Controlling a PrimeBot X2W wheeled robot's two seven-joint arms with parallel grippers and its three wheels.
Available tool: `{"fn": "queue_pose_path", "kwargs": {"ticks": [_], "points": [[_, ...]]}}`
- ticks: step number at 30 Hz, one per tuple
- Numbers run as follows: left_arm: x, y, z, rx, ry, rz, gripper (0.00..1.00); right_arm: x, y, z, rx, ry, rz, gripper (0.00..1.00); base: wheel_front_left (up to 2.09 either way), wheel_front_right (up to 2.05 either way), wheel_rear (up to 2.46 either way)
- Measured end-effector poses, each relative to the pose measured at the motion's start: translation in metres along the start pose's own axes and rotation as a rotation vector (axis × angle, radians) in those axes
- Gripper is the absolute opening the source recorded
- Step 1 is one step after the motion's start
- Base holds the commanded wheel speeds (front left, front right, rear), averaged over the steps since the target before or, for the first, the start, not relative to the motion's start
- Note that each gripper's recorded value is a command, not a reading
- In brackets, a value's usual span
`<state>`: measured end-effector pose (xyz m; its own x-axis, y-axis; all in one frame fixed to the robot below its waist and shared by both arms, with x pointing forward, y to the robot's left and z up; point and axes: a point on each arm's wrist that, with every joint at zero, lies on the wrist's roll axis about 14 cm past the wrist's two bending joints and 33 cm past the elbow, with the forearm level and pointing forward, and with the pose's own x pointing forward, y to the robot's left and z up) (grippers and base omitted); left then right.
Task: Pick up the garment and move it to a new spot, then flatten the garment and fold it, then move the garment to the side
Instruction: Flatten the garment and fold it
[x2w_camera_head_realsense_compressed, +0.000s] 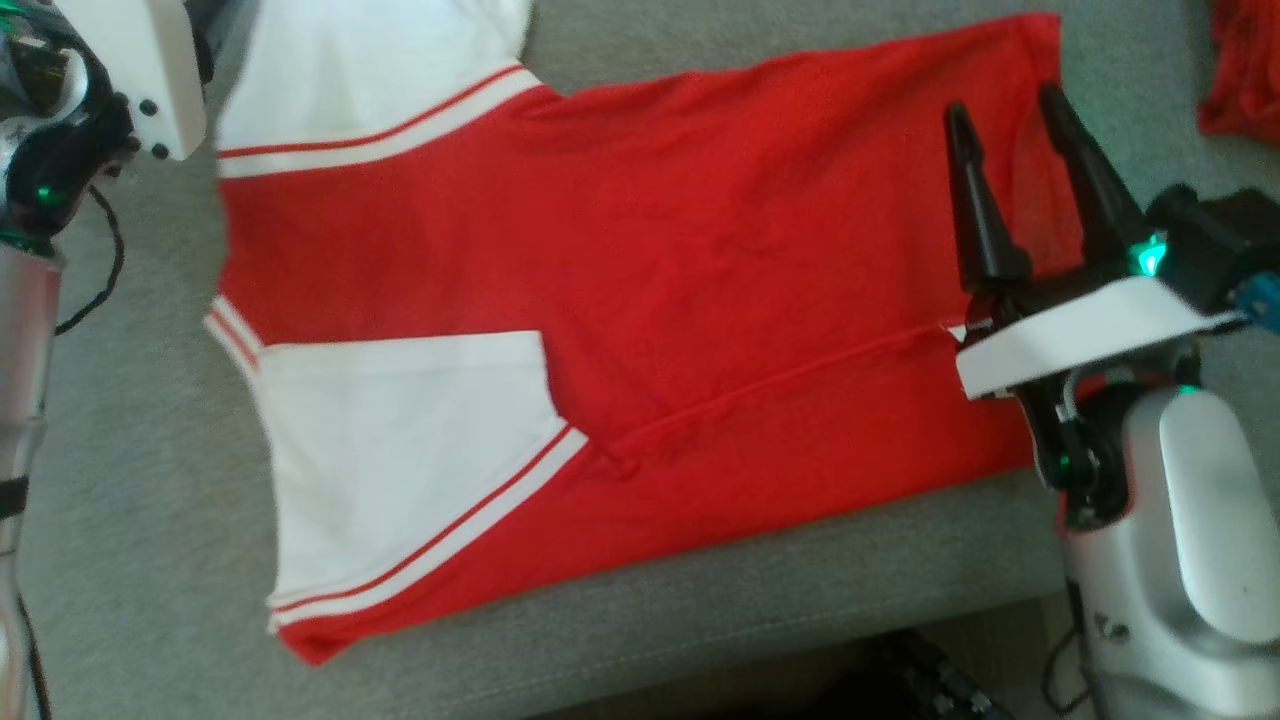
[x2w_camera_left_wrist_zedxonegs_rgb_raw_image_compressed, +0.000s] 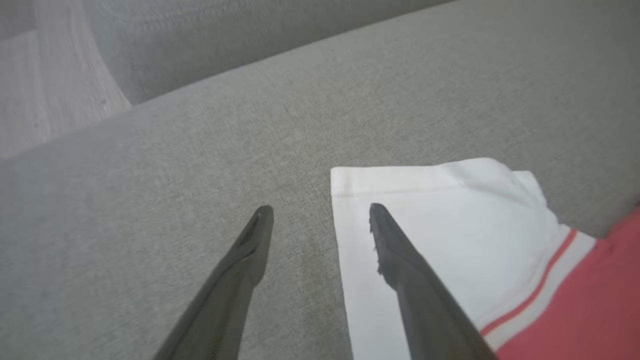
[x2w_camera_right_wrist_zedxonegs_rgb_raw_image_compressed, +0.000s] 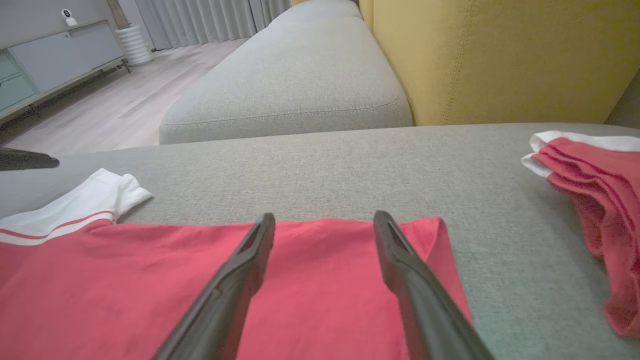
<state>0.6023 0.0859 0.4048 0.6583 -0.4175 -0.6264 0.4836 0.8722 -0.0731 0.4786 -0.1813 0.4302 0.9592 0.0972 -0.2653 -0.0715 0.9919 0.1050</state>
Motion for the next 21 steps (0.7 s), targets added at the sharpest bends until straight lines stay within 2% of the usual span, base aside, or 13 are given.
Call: {"fn": "queue_pose_path", "kwargs": {"ticks": [4,8,17,18,20,21], "points": [[0.025,-0.003,-0.017,-0.010,0.062,-0.020,1.00,0.005,-0.009,0.002,-0.034,-0.008,-0.008,1.00,0.00,0.00,0.00],[0.040,0.000,-0.016,-0.008,0.072,-0.022,1.00,0.005,-0.016,0.001,-0.045,-0.003,-0.023,1.00,0.00,0.00,0.00],[0.049,-0.011,-0.017,0.006,0.097,-0.059,1.00,0.002,-0.023,0.000,-0.053,-0.001,-0.041,1.00,0.00,0.00,0.00],[0.050,-0.012,-0.017,0.006,0.101,-0.065,0.85,0.002,-0.023,0.000,-0.054,-0.002,-0.041,1.00,0.00,0.00,0.00],[0.050,-0.017,-0.018,0.013,0.102,-0.080,0.42,0.004,-0.024,0.002,-0.061,-0.007,-0.040,1.00,0.00,0.00,0.00],[0.050,-0.020,-0.018,0.015,0.101,-0.089,0.31,0.005,-0.025,0.005,-0.068,-0.012,-0.039,1.00,0.00,0.00,0.00]]}}
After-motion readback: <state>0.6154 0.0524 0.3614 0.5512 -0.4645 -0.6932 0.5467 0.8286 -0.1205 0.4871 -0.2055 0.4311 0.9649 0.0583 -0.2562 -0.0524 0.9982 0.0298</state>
